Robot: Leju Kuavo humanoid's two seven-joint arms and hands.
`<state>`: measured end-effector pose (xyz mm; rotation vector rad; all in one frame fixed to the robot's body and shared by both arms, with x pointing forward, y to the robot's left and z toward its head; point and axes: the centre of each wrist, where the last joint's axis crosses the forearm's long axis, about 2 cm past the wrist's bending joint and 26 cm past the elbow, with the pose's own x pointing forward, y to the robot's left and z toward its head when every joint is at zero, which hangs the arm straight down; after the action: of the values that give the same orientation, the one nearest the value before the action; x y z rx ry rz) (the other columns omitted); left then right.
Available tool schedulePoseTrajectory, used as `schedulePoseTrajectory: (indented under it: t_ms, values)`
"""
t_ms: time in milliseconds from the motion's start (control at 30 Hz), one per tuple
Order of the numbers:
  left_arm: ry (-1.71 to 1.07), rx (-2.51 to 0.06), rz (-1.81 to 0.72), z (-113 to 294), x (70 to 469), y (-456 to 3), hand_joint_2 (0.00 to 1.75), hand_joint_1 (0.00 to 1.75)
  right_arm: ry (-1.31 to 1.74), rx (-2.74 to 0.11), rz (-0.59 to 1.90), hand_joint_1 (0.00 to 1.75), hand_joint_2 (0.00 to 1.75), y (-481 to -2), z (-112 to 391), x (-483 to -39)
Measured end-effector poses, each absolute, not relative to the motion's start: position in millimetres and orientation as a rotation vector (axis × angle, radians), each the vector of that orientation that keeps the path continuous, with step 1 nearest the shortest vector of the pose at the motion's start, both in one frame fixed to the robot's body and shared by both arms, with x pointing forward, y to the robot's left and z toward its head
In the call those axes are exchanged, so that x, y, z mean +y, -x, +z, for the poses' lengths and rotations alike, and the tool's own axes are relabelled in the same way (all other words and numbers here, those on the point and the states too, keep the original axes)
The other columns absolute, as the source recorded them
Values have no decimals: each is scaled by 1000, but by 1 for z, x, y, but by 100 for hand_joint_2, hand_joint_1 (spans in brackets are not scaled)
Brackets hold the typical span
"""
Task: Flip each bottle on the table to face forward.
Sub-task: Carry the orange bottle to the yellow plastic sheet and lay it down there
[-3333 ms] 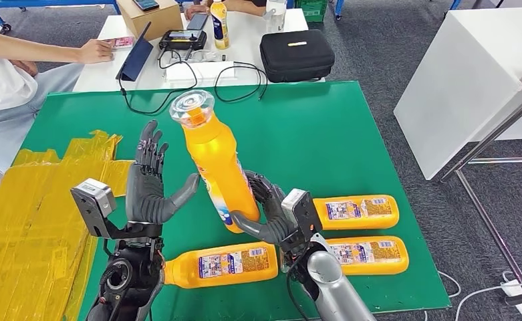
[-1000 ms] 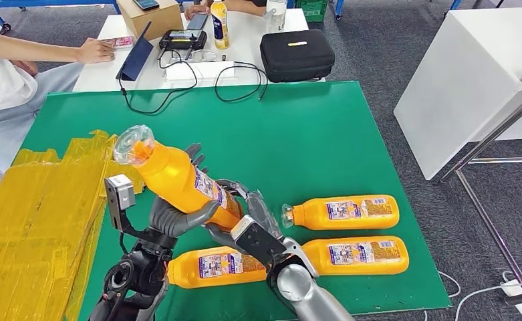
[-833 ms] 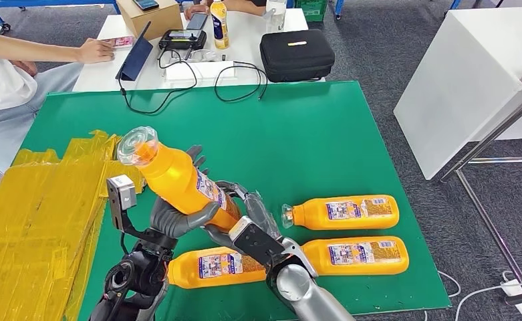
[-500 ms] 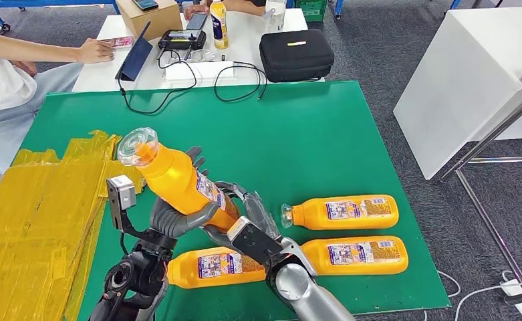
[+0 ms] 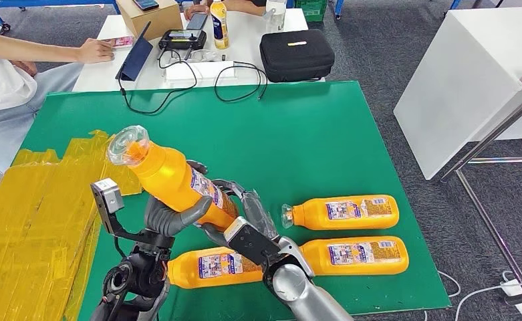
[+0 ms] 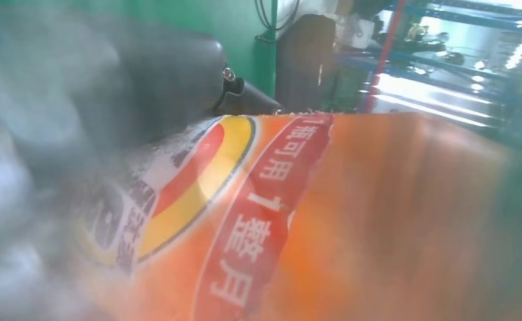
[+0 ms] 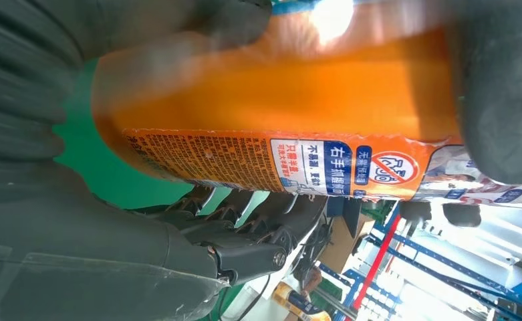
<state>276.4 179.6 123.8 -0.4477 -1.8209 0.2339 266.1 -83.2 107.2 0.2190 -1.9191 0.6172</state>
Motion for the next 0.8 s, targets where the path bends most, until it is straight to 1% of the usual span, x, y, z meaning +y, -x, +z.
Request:
schedulePoseTrajectory:
  t_ms: [300,433,767,800]
  values:
    - [450,-1828,245,125,179,-276,175,175,-213,-1927,607,175,175,-266,109,-84]
    - [464,-1897,210,136,176,-276,175,175,-183,-1980,503,105,175,-265,118,-95]
    - [475,-1933,192,145,174,-277,175,175,-176,-2015,444,105,175,-262,125,-102]
    - [476,-1934,191,146,174,-277,175,175,-176,-2016,442,79,175,-262,126,-102]
